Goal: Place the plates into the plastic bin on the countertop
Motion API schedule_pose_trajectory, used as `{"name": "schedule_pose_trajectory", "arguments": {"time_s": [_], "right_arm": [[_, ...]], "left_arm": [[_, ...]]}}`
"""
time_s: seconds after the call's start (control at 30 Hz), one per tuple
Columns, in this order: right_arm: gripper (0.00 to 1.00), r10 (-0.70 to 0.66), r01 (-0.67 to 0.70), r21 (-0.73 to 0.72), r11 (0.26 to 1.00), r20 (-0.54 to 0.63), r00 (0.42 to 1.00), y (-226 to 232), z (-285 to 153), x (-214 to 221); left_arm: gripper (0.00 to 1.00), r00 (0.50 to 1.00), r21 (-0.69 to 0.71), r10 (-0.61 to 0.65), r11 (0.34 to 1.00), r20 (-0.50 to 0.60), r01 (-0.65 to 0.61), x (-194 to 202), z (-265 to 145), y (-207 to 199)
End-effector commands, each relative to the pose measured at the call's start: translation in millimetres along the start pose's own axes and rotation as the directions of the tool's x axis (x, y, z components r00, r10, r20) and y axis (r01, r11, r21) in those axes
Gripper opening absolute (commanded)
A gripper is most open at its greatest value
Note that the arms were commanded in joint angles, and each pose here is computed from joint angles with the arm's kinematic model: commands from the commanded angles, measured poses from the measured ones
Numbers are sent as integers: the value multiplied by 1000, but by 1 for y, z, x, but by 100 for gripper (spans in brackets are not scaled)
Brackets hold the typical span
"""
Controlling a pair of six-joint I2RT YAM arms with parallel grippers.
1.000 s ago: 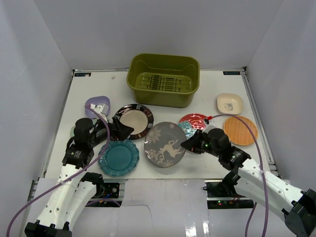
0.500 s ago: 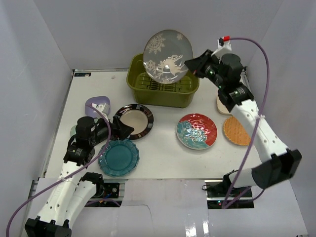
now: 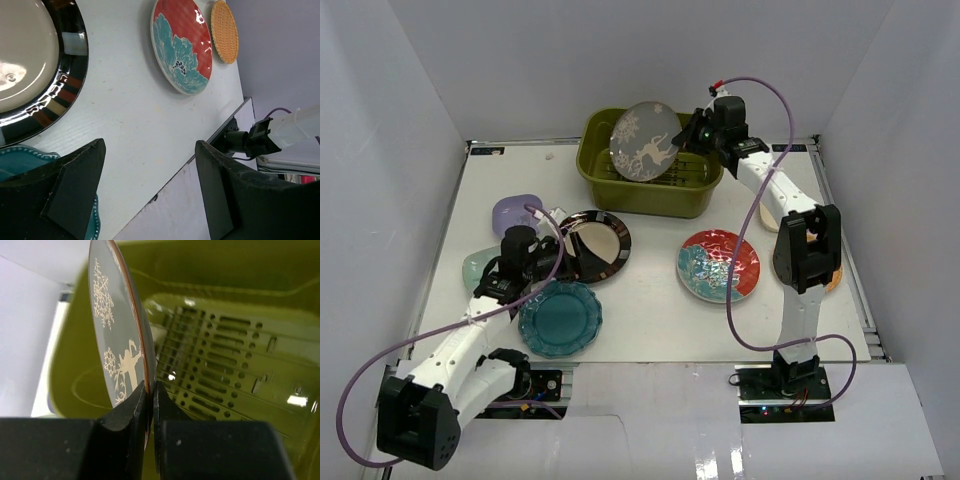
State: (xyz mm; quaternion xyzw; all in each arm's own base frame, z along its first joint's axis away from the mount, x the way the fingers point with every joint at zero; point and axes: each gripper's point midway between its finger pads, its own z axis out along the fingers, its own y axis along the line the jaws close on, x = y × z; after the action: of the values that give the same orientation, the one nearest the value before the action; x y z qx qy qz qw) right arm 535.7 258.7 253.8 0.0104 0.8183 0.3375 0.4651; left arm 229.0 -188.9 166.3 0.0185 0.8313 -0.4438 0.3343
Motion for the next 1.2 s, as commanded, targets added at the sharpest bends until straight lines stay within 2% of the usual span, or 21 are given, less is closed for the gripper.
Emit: {"name": "schedule_pose_trajectory", "arguments": {"time_s": [0.0, 0.27, 0.43, 0.57, 0.7, 0.83, 0.9, 1.07, 1.1, 1.17], "right_arm": [[8, -40, 65, -164, 984, 152, 987, 52, -13, -56], [8, -29, 30, -63, 998, 16, 999, 5, 15, 1], [8, -32, 33, 14, 999, -57, 998, -22, 24, 34], [13, -52, 58, 78, 995, -85, 995, -37, 24, 46], [25, -89, 102, 121, 987, -112, 990, -47, 23, 53], [58, -128, 146, 160, 976, -118, 985, -50, 19, 50], [69, -154, 176, 170, 970, -135, 979, -50, 16, 52], [82, -191, 209, 141, 968, -132, 973, -32, 6, 47], [87, -193, 210, 121, 970, -133, 972, -25, 4, 48], [89, -201, 213, 96, 972, -113, 973, -13, -4, 40]], "left_arm": [[82, 1000, 87, 21, 996, 0, -21, 1, 10, -26], [82, 997, 47, 12, 999, -74, -8, 26, 46, -29], [81, 995, 67, 12, 998, -95, -6, 35, 73, -46], [79, 992, 30, 23, 999, -124, -19, 47, 99, -51], [79, 987, -9, 34, 999, -156, -36, 62, 130, -55], [78, 990, -58, 37, 997, -138, -45, 64, 153, -50], [78, 989, -76, 35, 996, -146, -47, 69, 166, -47], [77, 990, -90, 38, 995, -138, -51, 75, 189, -40], [76, 989, -99, 30, 994, -146, -45, 79, 194, -35], [74, 991, -95, 31, 994, -131, -44, 79, 201, -33]]}}
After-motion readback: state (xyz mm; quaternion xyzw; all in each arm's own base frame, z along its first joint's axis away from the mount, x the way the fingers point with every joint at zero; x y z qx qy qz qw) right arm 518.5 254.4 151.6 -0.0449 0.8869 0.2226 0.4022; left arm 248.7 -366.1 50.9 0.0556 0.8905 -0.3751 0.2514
